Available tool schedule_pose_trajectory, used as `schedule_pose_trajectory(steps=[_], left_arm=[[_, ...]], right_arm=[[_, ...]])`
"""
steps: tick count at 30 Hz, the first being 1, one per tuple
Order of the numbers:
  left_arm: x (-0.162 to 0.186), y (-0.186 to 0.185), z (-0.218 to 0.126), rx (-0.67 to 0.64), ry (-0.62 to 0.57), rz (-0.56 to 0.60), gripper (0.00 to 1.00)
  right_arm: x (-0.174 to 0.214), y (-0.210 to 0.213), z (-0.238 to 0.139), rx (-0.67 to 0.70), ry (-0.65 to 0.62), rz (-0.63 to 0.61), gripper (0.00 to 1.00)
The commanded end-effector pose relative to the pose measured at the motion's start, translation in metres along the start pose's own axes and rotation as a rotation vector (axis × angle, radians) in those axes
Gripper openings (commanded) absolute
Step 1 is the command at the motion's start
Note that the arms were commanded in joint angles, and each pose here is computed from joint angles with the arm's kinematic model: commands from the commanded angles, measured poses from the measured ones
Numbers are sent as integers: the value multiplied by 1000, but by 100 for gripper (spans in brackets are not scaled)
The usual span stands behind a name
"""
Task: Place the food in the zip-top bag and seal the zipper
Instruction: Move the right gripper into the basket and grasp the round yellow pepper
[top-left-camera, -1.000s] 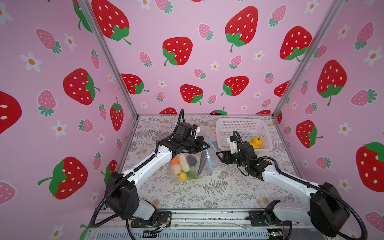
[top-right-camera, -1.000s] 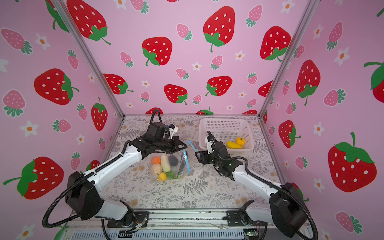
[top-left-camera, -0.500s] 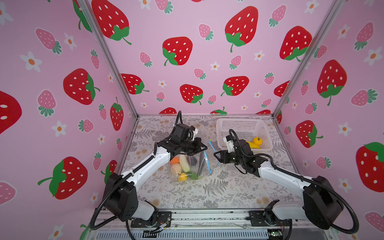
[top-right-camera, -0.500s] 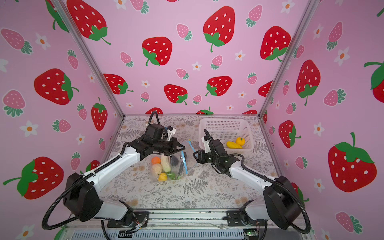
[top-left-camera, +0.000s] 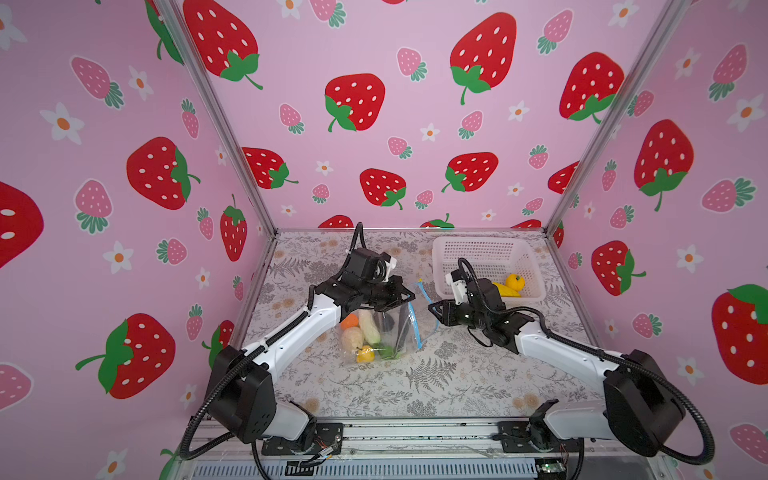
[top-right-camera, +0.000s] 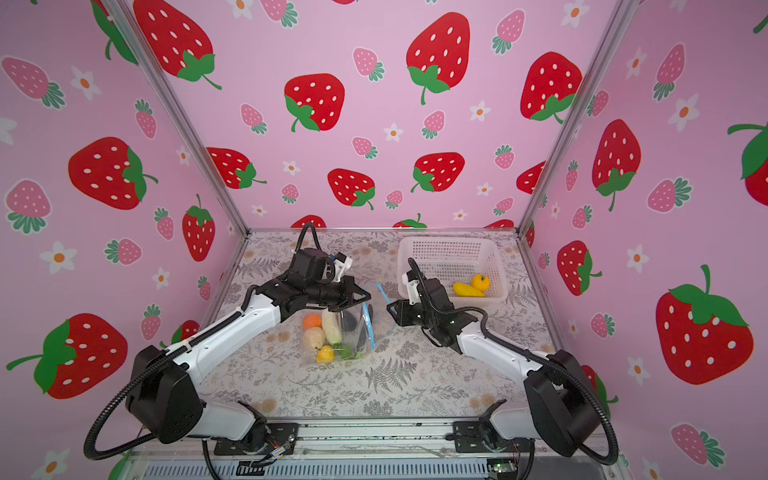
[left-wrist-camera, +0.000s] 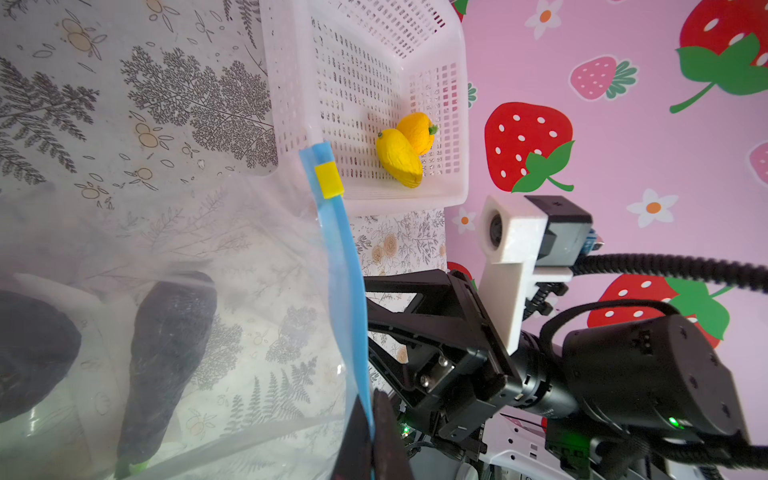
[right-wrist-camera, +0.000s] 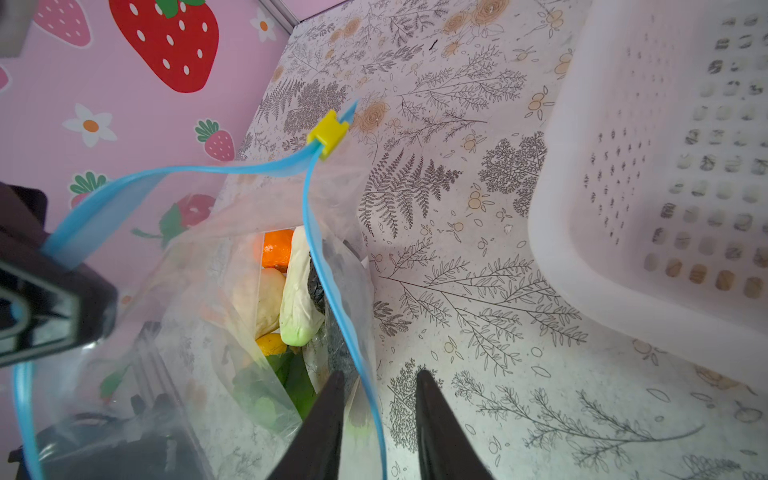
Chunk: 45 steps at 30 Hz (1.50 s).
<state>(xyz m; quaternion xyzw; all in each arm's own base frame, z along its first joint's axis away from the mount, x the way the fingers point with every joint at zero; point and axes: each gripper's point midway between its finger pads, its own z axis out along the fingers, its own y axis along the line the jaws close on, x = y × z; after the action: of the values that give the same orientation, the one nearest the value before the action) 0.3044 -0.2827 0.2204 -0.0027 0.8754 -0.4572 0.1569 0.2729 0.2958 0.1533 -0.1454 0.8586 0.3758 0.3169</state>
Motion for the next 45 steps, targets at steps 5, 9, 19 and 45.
schedule_pose_trajectory(steps=[5,9,19,45], left_arm=[[-2,-6,-5,20,-14,21,0],[-3,-5,-4,16,-11,20,0],[-1,5,9,14,22,2,0],[0,4,25,22,113,-5,0]], right_arm=[[-8,5,2,-26,-17,-17,19],[-14,9,-3,-33,-33,-24,12],[-24,14,-17,3,-31,-60,11],[-135,-291,-128,1050,-93,78,63]])
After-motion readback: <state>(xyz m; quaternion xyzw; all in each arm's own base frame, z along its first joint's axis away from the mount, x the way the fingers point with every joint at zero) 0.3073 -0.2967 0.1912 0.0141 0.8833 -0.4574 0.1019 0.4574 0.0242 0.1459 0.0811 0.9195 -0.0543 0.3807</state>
